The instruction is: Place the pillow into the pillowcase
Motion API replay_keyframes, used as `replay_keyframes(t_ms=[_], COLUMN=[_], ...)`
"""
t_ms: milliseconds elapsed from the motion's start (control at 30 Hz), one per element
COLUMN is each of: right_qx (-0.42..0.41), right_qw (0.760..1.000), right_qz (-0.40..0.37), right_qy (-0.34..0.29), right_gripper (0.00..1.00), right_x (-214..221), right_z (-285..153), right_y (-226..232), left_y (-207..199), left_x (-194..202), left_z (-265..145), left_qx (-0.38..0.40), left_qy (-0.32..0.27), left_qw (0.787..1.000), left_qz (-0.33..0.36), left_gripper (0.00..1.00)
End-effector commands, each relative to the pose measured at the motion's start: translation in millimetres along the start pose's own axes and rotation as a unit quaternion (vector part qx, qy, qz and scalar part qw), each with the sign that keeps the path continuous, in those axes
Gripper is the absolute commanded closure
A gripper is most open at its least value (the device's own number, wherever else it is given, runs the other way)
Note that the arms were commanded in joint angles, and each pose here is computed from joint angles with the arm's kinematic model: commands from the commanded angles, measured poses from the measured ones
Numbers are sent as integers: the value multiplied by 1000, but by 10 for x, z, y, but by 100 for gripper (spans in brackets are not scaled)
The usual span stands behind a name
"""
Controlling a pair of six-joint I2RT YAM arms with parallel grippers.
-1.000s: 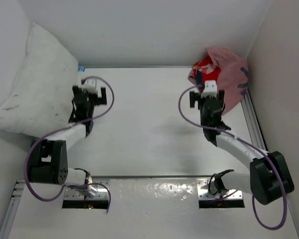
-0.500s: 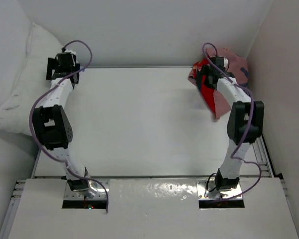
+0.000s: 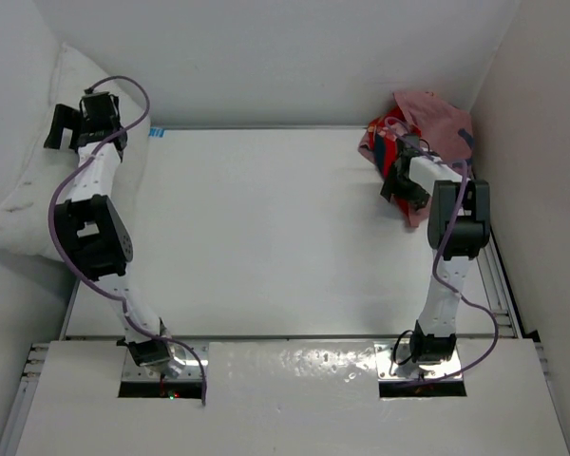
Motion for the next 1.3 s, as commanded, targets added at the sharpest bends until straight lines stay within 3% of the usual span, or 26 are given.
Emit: replay_keyframes(t_ms=[0,67,100,133,167,233,267,333,433,500,567,600,667,800,833,933,1033,1100,1167,1267], right_qx=[-9,-22,-37,-44,-52,-79,-90,-118,-193,-229,-261,-277,-311,-380,-393,-451,-512,-551,-571,-581], right_qw=[1000,999,999,999,999,997,995,991,970,949,921,909,883,825,816,774,728,694,674,675], right_qz=[5,9,10,9,2,0,-7,-4,-7,-11,-16,-14,-18,9,14,26,28,20,18,18], right_qy=[20,26,24,19,13,-18,-30,-68,-148,-218,-289,-311,-351,-419,-424,-444,-455,-463,-468,-455], right_gripper=[19,32,53,62,73,97,100,100,100,100,100,100,100,100,100,100,100,100,100,100], right_x=[96,71,20,-19,-61,-249,-314,-516,-816,-1042,-1210,-1271,-1321,-1427,-1428,-1409,-1329,-1260,-1245,-1272], right_z=[66,44,-15,-62,-121,-377,-488,-757,-1506,-2112,-2709,-2942,-3351,-4249,-4375,-4850,-5283,-5547,-5692,-5698], right_y=[-29,9,63,88,122,225,261,341,570,591,621,627,684,553,533,474,468,493,510,633], left_y=[-170,-249,-309,-364,-353,-438,-486,-522,-494,-484,-602,-536,-693,-361,-303,-63,-52,-256,-367,-736], left_x=[416,467,474,481,486,459,364,152,-361,-723,-941,-1195,-1359,-1739,-1771,-1820,-1779,-1704,-1629,-1388], left_z=[380,455,517,526,529,509,435,226,-348,-829,-1192,-1433,-1849,-2817,-2911,-3168,-3229,-3023,-2832,-2381], left_qx=[13,33,52,63,65,77,88,121,142,139,159,164,214,276,281,292,307,320,323,337], left_qy=[76,80,70,66,60,43,25,-31,-149,-223,-253,-286,-322,-460,-475,-513,-518,-488,-464,-398], left_qw=[995,994,994,994,994,994,993,988,973,954,938,930,905,832,824,802,794,806,819,846], left_qz=[64,62,58,64,62,70,74,87,107,142,174,159,180,139,128,89,83,97,98,111], left_gripper=[0,0,8,19,55,97,100,100,100,100,100,100,100,100,100,100,100,100,100,100])
Point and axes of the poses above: each gripper's point midway between its finger pads, its own z axis out along the fingers, its own y axis along the line the jaws close on, x = y × z, the point moved 1 cm from there along -z, back along the fingers, and after that the axes turned 15 degrees about z, right-handed, at the moved point
